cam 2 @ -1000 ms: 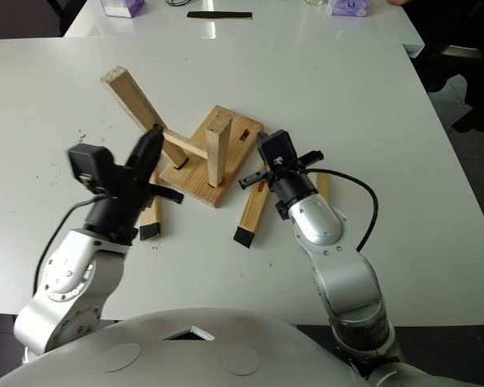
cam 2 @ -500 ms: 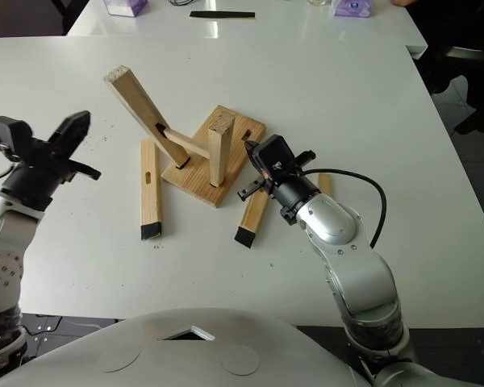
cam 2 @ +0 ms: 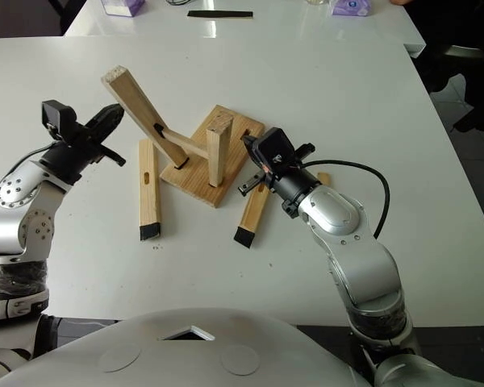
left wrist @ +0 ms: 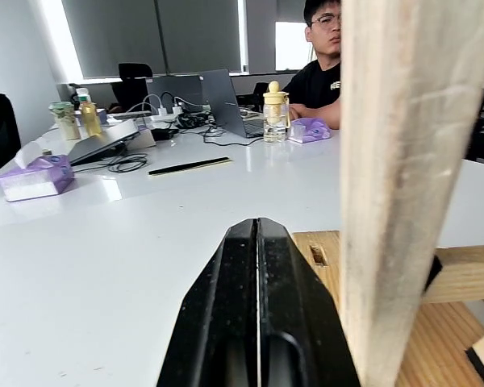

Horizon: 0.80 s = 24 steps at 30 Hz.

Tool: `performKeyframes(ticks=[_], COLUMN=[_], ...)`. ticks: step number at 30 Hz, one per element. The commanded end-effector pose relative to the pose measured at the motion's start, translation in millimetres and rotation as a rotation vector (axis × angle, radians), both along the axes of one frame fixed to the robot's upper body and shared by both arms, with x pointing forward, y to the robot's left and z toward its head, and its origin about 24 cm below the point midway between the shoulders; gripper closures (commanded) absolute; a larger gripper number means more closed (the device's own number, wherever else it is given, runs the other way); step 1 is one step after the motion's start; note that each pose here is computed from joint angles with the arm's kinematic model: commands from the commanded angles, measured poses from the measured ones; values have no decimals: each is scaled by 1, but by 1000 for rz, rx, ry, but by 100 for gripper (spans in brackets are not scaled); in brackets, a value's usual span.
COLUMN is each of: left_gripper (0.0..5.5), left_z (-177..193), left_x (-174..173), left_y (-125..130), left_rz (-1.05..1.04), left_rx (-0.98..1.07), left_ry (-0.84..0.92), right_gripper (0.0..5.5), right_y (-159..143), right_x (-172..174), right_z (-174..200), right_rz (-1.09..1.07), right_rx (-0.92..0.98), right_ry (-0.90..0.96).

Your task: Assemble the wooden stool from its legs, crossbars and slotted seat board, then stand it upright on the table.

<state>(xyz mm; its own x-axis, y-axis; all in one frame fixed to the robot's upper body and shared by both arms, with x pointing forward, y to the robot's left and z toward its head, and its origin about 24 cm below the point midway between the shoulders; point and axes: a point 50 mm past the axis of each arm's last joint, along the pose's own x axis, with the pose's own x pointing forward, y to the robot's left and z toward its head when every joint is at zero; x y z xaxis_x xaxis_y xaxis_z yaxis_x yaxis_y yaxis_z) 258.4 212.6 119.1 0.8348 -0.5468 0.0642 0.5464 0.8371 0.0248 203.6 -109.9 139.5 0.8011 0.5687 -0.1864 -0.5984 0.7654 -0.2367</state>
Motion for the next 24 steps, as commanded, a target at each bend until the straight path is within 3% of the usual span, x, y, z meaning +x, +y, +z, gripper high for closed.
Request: performKeyframes(ticks=[1, 5, 9, 13, 24], left_gripper=[550, 550, 550, 550, 550], left_z=[1, 6, 3, 1, 11], left_x=[12, 16, -5, -28, -48], left_y=[-15, -14, -17, -32, -68], left_rz=[-80, -69, -74, -84, -113], left_rx=[-1, -12, -7, -38, -119], left_ry=[-21, -41, -30, -11, -5], right_gripper=[547, 547, 547, 547, 547], right_y=[0, -10, -8, 1, 19], right_x=[-1, 1, 5, 12, 20], right_z=[1, 0, 0, 0, -9], right_rz=[60, 69, 52, -3, -74], right_rx=[4, -38, -52, -25, -15], right_ry=[1, 9, 7, -7, -6])
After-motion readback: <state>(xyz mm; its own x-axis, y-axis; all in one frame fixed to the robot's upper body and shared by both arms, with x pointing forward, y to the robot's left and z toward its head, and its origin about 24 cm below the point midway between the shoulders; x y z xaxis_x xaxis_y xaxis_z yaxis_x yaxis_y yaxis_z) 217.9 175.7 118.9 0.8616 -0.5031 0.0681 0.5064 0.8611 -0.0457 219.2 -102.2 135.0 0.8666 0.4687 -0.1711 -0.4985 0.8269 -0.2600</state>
